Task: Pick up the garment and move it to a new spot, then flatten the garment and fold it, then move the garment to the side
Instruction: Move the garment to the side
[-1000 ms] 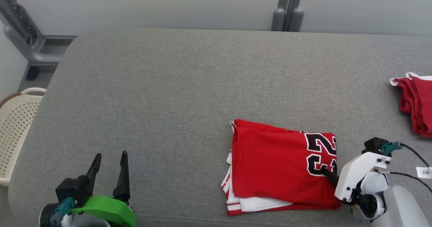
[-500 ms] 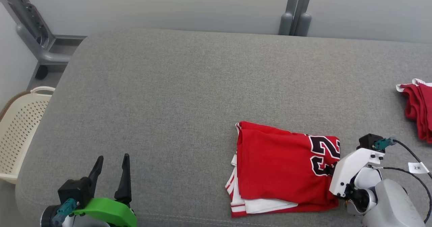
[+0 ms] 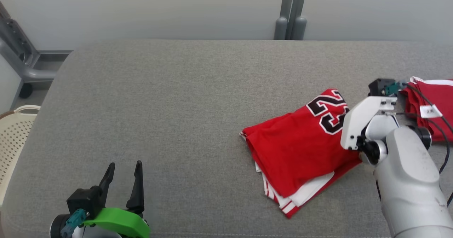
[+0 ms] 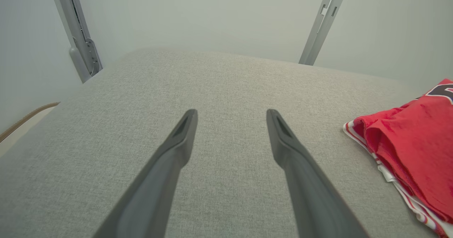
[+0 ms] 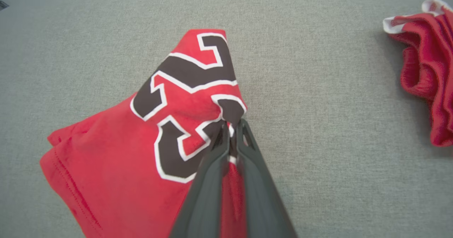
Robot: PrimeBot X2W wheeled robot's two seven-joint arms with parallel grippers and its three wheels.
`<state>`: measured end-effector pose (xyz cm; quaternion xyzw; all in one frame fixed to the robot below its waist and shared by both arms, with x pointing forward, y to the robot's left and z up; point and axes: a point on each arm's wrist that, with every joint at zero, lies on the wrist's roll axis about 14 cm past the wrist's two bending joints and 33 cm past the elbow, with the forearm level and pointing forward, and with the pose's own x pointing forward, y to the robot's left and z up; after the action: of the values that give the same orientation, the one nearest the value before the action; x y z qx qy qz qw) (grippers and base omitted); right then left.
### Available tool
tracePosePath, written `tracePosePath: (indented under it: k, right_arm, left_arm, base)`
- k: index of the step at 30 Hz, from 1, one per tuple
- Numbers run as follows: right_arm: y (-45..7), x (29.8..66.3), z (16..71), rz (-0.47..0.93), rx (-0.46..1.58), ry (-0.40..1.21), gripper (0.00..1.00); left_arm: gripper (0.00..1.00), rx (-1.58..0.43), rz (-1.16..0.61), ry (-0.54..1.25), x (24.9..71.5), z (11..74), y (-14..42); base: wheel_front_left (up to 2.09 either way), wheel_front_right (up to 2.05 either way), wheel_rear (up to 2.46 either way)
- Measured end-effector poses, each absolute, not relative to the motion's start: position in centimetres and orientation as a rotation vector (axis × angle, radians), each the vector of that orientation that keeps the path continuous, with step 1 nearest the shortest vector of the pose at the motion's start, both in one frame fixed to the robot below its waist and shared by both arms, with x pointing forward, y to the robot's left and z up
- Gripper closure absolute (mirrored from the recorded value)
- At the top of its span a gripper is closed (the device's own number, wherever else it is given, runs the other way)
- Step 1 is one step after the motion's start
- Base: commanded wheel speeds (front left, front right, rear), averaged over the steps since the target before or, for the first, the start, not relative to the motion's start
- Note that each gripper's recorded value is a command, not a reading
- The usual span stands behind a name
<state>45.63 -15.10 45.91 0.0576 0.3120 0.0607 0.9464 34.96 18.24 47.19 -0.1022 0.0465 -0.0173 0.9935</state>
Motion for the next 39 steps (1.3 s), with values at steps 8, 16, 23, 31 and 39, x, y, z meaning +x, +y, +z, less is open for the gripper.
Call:
tracePosePath:
  k: [8, 16, 23, 31, 39]
  right_arm:
    - [-19.8, 49.6, 50.3, -0.008, 0.008, 0.569, 1.00]
    - [-26.1, 50.6, 52.1, -0.169, -0.020, 0.553, 1.00]
    - [-30.0, 51.2, 53.4, -0.253, -0.088, 0.546, 1.00]
    - [-34.7, 51.7, 54.4, -0.353, -0.142, 0.541, 1.00]
    - [-38.5, 51.8, 53.9, -0.448, -0.183, 0.526, 1.00]
  left_arm:
    - [0.00, -0.217, -0.119, 0.064, 38.3, 47.9, 15.2]
    - [0.00, -0.215, -0.200, 0.051, 41.3, 48.0, 12.4]
    - [0.00, -0.208, -0.287, 0.046, 43.6, 47.8, 9.7]
    - [0.00, -0.210, -0.360, 0.080, 45.2, 46.0, 7.3]
    - [0.00, -0.195, -0.384, 0.130, 45.7, 44.0, 7.1]
  base:
    - [0.00, 0.00, 0.00]
    - [0.00, 0.00, 0.00]
    - [0.00, 0.00, 0.00]
    - [0.00, 0.00, 0.00]
    - [0.00, 0.00, 0.00]
